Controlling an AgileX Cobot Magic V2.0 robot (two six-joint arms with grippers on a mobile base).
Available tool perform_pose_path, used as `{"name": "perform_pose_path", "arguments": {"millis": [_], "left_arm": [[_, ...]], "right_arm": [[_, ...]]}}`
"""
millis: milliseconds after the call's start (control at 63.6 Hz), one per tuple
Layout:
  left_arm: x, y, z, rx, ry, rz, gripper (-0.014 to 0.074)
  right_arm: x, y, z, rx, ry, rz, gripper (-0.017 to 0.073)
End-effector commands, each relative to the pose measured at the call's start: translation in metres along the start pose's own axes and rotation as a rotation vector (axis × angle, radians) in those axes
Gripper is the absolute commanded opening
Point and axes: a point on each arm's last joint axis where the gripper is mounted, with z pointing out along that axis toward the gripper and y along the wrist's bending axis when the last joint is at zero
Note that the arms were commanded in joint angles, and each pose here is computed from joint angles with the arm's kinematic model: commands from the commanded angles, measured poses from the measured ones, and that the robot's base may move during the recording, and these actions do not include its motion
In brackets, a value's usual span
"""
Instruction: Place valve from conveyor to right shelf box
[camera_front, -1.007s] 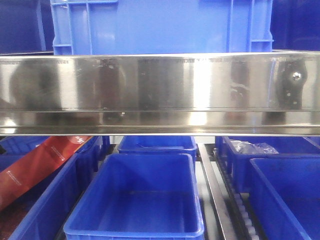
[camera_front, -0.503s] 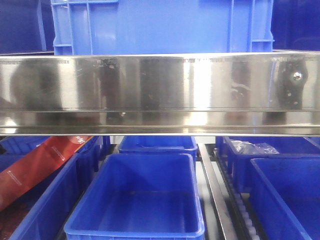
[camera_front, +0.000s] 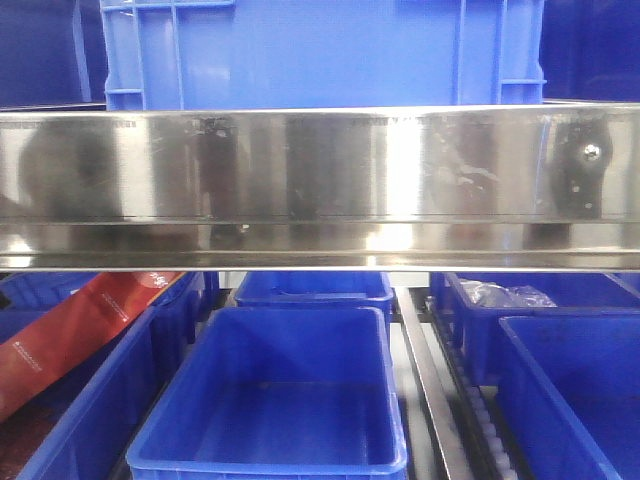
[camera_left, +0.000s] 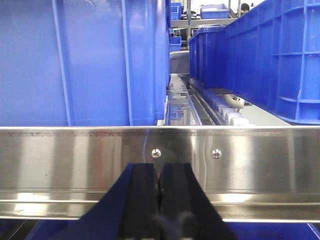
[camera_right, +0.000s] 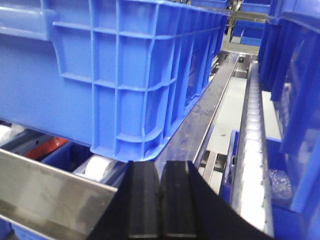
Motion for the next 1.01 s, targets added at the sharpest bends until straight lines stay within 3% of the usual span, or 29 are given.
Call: {"name": "perform_pose_path", "arguments": {"millis": [0,267,378,645,991], "left_arm": [[-0.003,0.0,-0.001,-0.006,-0.027,-0.002,-0.0111],[-0.003,0.0,-0.001,-0.006,-0.027,-0.002,-0.0111],[-0.003,0.0,-0.001,-0.006,-0.027,-0.002,-0.0111],[-0.003,0.0,-0.001,-0.006,-0.027,-0.002,-0.0111],[-0.003,0.0,-0.001,-0.006,-0.027,-0.002,-0.0111]], "right_arm": [[-0.003,-0.006,-0.01,0.052,-0.036,-0.002,-0.0156],[0.024,-0.022,-0.039,0.277,-0.081,0.036,-0.0156],[0.048,-0.023,-0.045,0.33,-0.09,0.067,-0.0156],[0.091,-0.02,-0.051,0.35,-0.135,0.059,-0.0156],[0.093,-0.02,-0.053,0.353,-0.144,0.045,-0.0156]]}}
